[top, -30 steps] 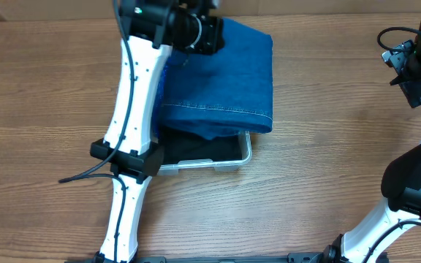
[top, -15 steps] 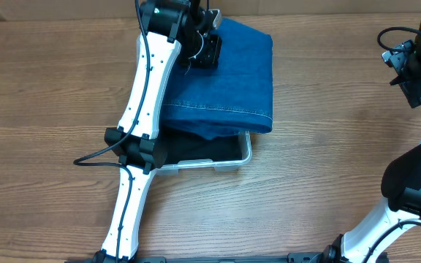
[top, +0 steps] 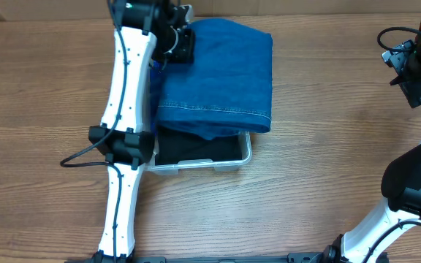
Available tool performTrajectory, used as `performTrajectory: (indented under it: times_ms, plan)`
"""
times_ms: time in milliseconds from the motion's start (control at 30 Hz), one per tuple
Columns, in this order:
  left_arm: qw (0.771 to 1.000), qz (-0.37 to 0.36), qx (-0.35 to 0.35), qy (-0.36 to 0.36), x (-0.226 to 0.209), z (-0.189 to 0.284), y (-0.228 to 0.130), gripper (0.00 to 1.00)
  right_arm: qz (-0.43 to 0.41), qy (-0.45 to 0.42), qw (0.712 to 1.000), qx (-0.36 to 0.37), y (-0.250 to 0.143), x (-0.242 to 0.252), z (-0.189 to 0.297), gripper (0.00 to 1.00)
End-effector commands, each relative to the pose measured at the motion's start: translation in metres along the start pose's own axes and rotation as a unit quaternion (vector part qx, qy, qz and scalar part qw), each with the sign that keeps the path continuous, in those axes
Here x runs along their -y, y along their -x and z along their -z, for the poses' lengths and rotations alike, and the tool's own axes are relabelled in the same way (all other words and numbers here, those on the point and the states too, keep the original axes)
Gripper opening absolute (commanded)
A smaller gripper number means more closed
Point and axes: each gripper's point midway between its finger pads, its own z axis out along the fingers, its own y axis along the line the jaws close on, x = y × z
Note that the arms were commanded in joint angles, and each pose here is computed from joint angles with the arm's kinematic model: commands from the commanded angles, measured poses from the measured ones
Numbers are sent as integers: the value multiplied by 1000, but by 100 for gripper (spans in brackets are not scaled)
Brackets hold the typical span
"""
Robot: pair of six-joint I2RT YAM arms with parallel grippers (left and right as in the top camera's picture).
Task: Pack container
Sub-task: 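Press the denim's top-left corner down into the container with the left gripper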
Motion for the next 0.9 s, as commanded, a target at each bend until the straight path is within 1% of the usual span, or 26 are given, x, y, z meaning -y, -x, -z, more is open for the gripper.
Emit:
performTrajectory:
  times_ms: [0,167,300,533,700,867]
  plan:
    - [999,8,-32,7,-21,-12,-9,5,-3,-1,1000,4,2,0,0,100]
    - [998,8,-64,10,-34,-25,-19,4,-3,-1,1000,4,2,0,0,100]
    - [998,9,-65,24,-41,-26,-20,4,-3,-1,1000,4,2,0,0,100]
    - [991,86,-50,85,-83,-14,-16,4,-3,-1,1000,4,2,0,0,100]
    - [988,122,-39,89,-114,-1,-14,4,-3,-1,1000,4,2,0,0,100]
    - [988,133,-34,75,-124,5,-13,4,-3,-1,1000,4,2,0,0,100]
